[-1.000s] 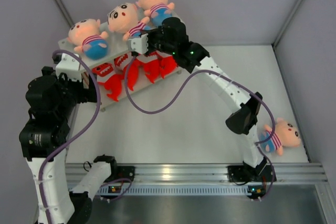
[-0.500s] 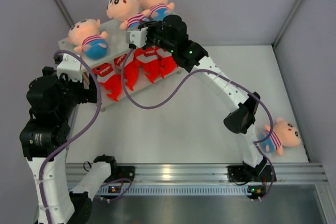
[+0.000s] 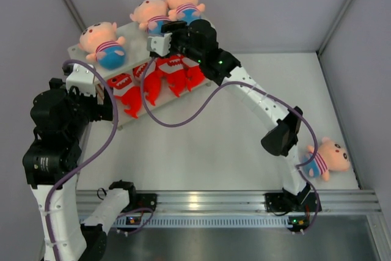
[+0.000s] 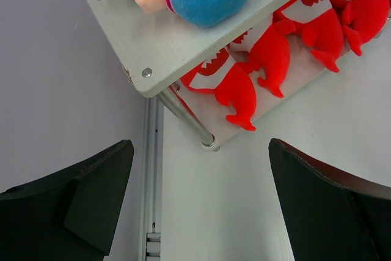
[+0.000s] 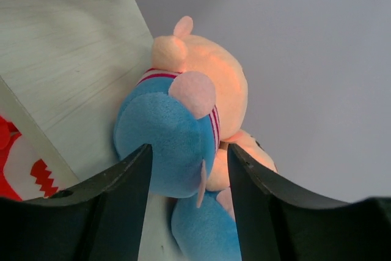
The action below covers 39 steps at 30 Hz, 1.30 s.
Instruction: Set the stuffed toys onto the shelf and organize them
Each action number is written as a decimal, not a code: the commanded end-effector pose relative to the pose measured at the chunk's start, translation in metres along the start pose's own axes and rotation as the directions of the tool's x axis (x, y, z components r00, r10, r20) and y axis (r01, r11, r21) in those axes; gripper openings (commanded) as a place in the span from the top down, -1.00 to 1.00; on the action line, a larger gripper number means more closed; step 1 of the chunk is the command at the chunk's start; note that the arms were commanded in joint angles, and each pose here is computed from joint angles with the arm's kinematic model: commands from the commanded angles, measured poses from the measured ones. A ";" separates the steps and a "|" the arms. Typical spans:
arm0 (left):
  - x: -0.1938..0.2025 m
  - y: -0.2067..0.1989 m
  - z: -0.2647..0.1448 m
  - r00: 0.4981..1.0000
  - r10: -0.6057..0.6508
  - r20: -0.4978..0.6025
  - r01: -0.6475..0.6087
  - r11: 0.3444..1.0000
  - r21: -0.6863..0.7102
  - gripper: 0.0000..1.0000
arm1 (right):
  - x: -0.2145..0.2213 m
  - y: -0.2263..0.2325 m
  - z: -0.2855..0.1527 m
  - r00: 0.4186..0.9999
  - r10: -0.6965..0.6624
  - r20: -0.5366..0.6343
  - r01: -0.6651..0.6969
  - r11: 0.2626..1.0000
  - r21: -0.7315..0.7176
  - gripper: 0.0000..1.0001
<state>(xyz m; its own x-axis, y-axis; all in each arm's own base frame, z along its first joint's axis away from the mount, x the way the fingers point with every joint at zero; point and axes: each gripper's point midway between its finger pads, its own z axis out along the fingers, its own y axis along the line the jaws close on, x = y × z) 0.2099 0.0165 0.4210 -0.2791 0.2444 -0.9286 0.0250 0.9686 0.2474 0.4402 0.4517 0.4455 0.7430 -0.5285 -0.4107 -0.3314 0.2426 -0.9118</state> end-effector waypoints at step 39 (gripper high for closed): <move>-0.011 -0.056 -0.007 0.996 0.032 0.082 -0.053 0.963 0.265 -0.96 | 0.195 0.241 -0.581 -0.269 0.895 0.356 0.353 -0.252 0.901 -0.99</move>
<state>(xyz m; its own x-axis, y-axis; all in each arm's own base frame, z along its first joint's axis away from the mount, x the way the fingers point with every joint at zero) 0.2073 -0.0408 0.4078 -0.2408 0.2722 -0.9316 0.2957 0.9348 0.1967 0.1751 -0.0440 0.1547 -0.4662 0.5600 -0.6849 0.7454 0.6656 0.0368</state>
